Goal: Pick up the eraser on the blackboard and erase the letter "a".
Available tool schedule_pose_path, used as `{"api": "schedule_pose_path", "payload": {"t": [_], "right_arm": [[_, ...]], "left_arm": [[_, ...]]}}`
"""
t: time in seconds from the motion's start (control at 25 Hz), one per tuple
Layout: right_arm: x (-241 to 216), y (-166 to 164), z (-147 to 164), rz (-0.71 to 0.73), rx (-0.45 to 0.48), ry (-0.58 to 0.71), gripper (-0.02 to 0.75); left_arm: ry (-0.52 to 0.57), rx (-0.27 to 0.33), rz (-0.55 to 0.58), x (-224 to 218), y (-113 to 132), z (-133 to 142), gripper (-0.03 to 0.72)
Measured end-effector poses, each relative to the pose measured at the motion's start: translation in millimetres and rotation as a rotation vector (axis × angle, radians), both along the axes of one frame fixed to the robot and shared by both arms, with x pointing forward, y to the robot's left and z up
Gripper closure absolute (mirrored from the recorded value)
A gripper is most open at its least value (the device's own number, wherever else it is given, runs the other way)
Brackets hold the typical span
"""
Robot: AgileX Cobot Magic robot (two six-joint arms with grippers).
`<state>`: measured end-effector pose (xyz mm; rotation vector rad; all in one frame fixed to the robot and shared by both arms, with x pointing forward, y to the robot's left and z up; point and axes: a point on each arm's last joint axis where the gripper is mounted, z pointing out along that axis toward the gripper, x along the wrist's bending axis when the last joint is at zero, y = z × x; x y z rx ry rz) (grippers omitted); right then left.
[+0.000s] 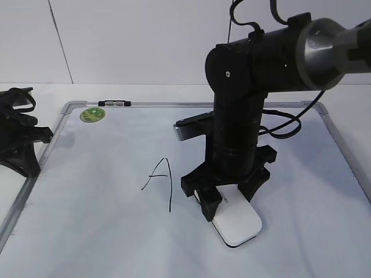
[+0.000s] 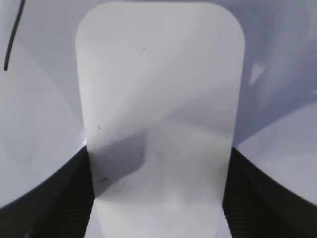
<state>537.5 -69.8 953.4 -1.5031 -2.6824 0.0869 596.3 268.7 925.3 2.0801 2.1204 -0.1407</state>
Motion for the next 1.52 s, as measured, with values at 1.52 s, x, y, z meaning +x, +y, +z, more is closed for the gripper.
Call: {"api": "schedule_pose_path", "payload": {"t": [1.52], "right_arm": [[36.8,-40.8,11.5,-0.142,0.001,-0.025,0.197]], "left_arm": [[0.0,0.0,0.0,0.0,0.0,0.0,0.671]]}}
